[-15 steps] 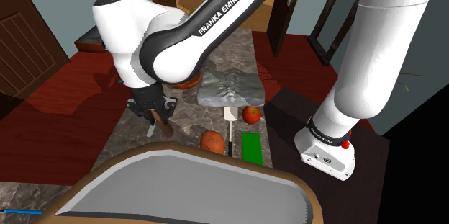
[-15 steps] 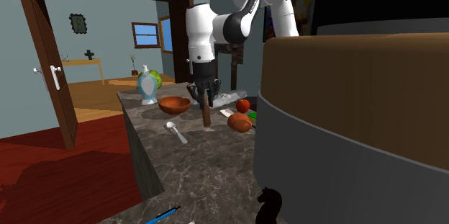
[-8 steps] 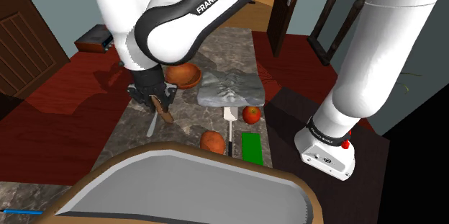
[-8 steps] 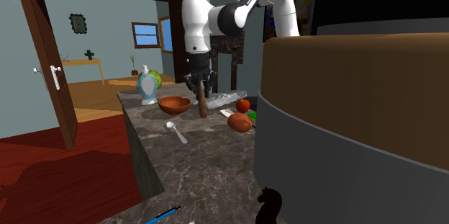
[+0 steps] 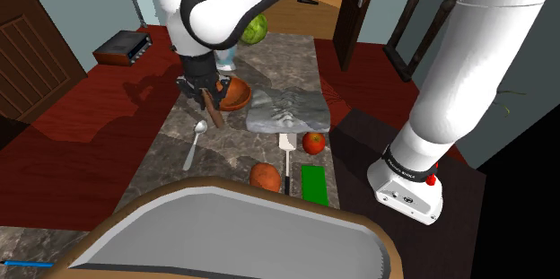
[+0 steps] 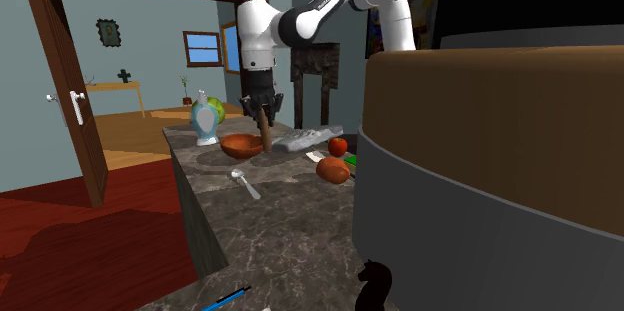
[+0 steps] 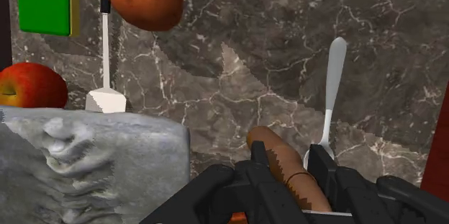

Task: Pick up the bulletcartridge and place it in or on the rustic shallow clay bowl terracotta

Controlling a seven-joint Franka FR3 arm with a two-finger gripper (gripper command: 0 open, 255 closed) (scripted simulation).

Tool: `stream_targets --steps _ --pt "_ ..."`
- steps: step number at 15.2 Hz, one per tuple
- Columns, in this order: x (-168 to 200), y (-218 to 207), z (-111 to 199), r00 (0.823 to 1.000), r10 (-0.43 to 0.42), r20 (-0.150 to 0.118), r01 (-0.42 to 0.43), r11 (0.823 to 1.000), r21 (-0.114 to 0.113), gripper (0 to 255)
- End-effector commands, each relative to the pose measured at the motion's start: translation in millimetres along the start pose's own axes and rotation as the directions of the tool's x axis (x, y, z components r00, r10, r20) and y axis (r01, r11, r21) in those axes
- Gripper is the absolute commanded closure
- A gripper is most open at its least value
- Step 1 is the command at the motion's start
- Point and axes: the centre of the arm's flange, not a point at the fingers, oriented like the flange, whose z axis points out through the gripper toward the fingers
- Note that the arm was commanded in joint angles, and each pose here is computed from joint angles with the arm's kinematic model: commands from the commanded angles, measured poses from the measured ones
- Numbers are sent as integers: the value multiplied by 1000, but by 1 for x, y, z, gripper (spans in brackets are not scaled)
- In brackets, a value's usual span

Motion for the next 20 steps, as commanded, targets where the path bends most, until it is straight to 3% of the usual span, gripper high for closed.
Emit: stream_targets --steps 1,15,20 --pt "26 2 -3 1000 -2 0 2 1000 0 255" --pt "210 12 -18 1000 -2 0 2 1000 0 255" --pt "220 11 2 1000 -2 0 2 1000 0 255"
